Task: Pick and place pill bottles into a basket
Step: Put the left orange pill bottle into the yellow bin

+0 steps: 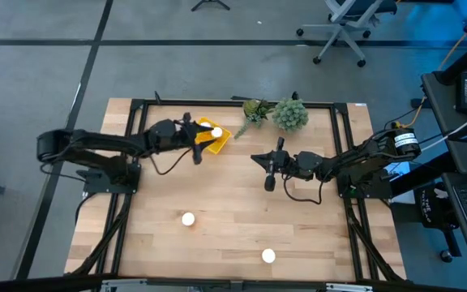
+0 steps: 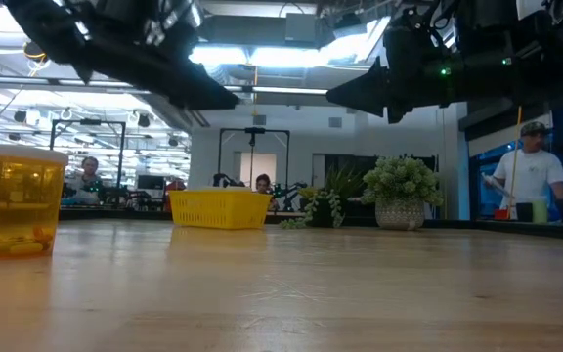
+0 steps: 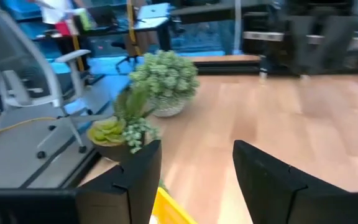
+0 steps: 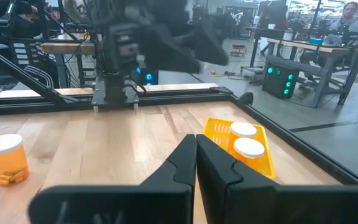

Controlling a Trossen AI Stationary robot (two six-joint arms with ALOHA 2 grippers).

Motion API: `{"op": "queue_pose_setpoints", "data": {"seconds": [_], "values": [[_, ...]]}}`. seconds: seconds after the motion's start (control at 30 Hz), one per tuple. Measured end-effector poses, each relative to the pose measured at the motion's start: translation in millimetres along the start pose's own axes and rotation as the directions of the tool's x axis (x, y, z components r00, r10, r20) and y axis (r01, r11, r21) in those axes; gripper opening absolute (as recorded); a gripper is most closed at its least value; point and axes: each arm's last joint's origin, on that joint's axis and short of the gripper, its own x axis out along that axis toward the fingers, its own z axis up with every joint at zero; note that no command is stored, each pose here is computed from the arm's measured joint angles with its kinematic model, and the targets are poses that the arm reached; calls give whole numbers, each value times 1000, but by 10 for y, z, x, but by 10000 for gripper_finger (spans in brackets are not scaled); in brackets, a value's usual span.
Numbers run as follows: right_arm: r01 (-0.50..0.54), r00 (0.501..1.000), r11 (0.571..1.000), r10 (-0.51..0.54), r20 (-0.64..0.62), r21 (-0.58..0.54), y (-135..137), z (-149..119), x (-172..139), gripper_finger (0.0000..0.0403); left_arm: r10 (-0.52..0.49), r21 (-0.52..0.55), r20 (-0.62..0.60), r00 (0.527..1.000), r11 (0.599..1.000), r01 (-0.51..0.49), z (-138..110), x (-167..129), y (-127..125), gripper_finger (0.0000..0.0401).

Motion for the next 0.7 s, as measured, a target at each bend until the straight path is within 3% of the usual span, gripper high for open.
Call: {"op": "queue_pose_setpoints", "data": {"seconds": [0.3, 0.47, 0.7], "values": [[0, 1000, 1000, 0, 0, -4, 0, 0, 0, 16, -200, 10, 23, 979, 980, 200, 92, -393, -107, 152], [-1, 1000, 1000, 1, -1, 0, 1, 0, 0, 17, -285, -36, 10, 958, 958, 286, -190, -526, -223, 105], [-1, 1000, 1000, 1, -13, -5, 1, -12, 0, 17, -337, -61, 116, 934, 936, 346, -478, -655, -343, 23]]}}
